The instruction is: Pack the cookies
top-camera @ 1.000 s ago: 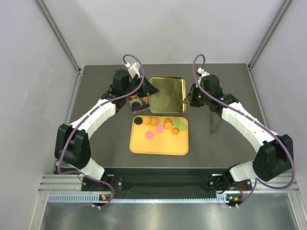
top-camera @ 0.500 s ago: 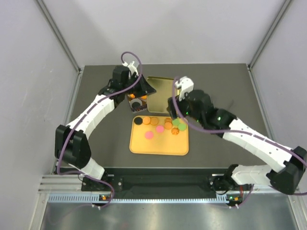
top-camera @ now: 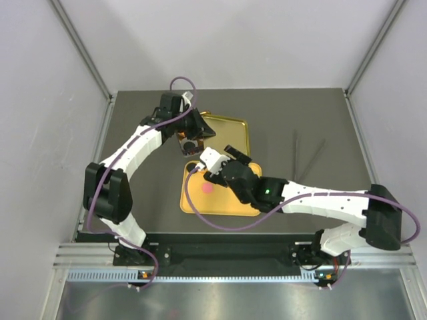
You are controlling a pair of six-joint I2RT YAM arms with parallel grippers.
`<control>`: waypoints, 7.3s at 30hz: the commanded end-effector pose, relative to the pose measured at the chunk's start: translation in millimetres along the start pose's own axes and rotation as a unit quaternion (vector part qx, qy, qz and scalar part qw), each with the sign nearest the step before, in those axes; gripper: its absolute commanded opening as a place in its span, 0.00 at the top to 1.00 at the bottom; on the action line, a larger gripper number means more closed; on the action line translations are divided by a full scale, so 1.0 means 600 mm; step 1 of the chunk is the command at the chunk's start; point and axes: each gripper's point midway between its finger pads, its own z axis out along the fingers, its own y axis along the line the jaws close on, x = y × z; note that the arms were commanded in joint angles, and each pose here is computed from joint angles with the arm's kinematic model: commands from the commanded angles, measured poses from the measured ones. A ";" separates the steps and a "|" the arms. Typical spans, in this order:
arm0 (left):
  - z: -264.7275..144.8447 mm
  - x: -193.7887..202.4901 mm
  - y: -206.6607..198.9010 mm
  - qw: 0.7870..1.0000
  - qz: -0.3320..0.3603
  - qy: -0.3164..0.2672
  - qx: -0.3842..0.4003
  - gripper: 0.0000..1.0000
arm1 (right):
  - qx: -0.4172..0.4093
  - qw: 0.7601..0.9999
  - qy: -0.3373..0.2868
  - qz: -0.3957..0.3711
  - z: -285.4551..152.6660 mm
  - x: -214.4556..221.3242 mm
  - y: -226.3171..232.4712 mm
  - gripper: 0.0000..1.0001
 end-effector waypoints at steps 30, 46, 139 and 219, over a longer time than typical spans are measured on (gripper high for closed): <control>-0.064 0.006 -0.016 0.998 -0.029 0.011 0.062 1.00 | 0.159 0.969 0.004 -0.188 0.112 -0.041 -0.041 0.77; -0.098 -0.147 0.003 0.987 -0.016 -0.161 0.001 0.22 | 0.106 0.988 0.003 -0.108 0.079 -0.069 -0.064 1.00; 0.026 -0.376 0.276 0.930 -0.141 -0.304 -0.150 0.25 | -0.395 0.646 -0.103 0.645 0.306 0.000 -0.217 1.00; 0.054 -0.157 0.263 0.991 -0.088 -0.086 -0.057 0.16 | -0.468 0.483 -0.016 0.740 0.386 0.028 -0.052 0.93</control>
